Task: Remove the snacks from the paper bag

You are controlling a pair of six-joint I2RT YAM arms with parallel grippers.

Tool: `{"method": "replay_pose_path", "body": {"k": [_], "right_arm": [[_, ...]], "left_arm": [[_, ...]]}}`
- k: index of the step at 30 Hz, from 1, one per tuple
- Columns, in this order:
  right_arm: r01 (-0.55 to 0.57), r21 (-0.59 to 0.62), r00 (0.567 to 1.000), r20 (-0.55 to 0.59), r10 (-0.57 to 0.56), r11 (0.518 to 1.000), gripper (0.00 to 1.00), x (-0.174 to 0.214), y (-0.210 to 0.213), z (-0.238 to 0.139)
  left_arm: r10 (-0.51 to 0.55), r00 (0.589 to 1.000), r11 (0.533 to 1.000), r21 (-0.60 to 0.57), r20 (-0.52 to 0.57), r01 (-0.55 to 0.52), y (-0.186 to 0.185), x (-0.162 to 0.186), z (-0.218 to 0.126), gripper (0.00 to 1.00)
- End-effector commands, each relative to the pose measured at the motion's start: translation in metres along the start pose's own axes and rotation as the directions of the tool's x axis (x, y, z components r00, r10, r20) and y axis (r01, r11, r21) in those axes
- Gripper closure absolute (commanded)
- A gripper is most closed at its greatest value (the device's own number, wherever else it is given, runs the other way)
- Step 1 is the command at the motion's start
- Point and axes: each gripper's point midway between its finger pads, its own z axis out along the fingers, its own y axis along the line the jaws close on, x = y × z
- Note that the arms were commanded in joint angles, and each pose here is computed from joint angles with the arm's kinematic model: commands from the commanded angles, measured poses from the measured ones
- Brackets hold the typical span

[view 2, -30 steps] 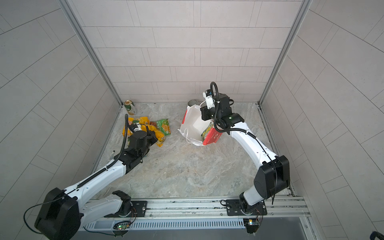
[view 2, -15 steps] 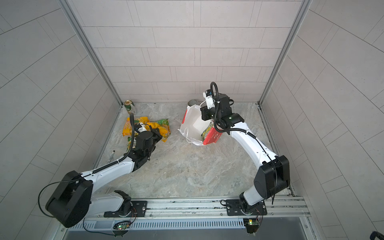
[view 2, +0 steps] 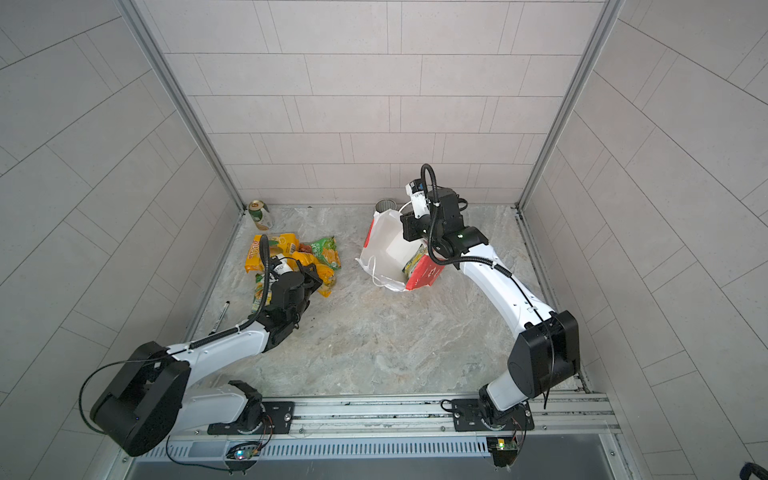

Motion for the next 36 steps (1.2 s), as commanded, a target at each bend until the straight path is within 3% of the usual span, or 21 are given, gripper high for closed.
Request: {"method": "replay_pose_path", "body": {"k": [1, 4, 9, 16, 18, 21, 27, 31, 36], "right_arm": [[-0.005, -0.015, 0.999, 0.049, 0.006, 1.000, 1.00, -0.013, 0.004, -0.011], [-0.006, -0.015, 0.999, 0.049, 0.007, 1.000, 1.00, -0.013, 0.004, -0.011], [-0.006, -0.015, 0.999, 0.049, 0.007, 1.000, 1.00, -0.012, 0.004, -0.010], [-0.010, -0.017, 0.999, 0.049, 0.010, 1.000, 0.99, -0.011, 0.004, -0.008], [-0.008, -0.021, 0.999, 0.049, 0.009, 1.000, 0.99, -0.012, 0.004, -0.008], [-0.009, -0.021, 0.999, 0.048, 0.010, 1.000, 0.99, -0.012, 0.004, -0.007], [-0.005, -0.022, 0.999, 0.049, 0.006, 1.000, 0.98, -0.012, 0.005, -0.008], [-0.002, -0.021, 0.999, 0.049, 0.003, 1.000, 0.98, -0.012, 0.005, -0.009], [-0.002, -0.020, 0.999, 0.052, 0.003, 1.000, 0.98, -0.012, 0.004, -0.011]], "left_arm": [[-0.034, 0.997, 0.997, 0.073, 0.072, 0.028, -0.017, -0.021, -0.010, 0.87], [-0.025, 0.998, 0.998, 0.065, 0.057, 0.022, -0.011, -0.020, -0.019, 0.81], [0.019, 1.000, 0.999, 0.032, 0.025, -0.020, 0.002, -0.019, -0.038, 0.78], [0.212, 0.977, 0.976, 0.037, 0.021, -0.212, -0.015, -0.045, -0.065, 0.79], [0.293, 0.956, 0.956, 0.033, -0.017, -0.292, -0.025, -0.047, -0.067, 0.63], [0.392, 0.914, 0.919, 0.077, -0.101, -0.386, -0.043, -0.038, -0.059, 0.50], [0.527, 0.773, 0.847, 0.146, -0.353, -0.511, -0.060, -0.003, -0.020, 0.27], [0.563, 0.690, 0.810, 0.134, -0.455, -0.571, -0.068, 0.013, 0.008, 0.22], [0.542, 0.656, 0.796, 0.069, -0.525, -0.602, -0.049, 0.038, 0.043, 0.20]]}}
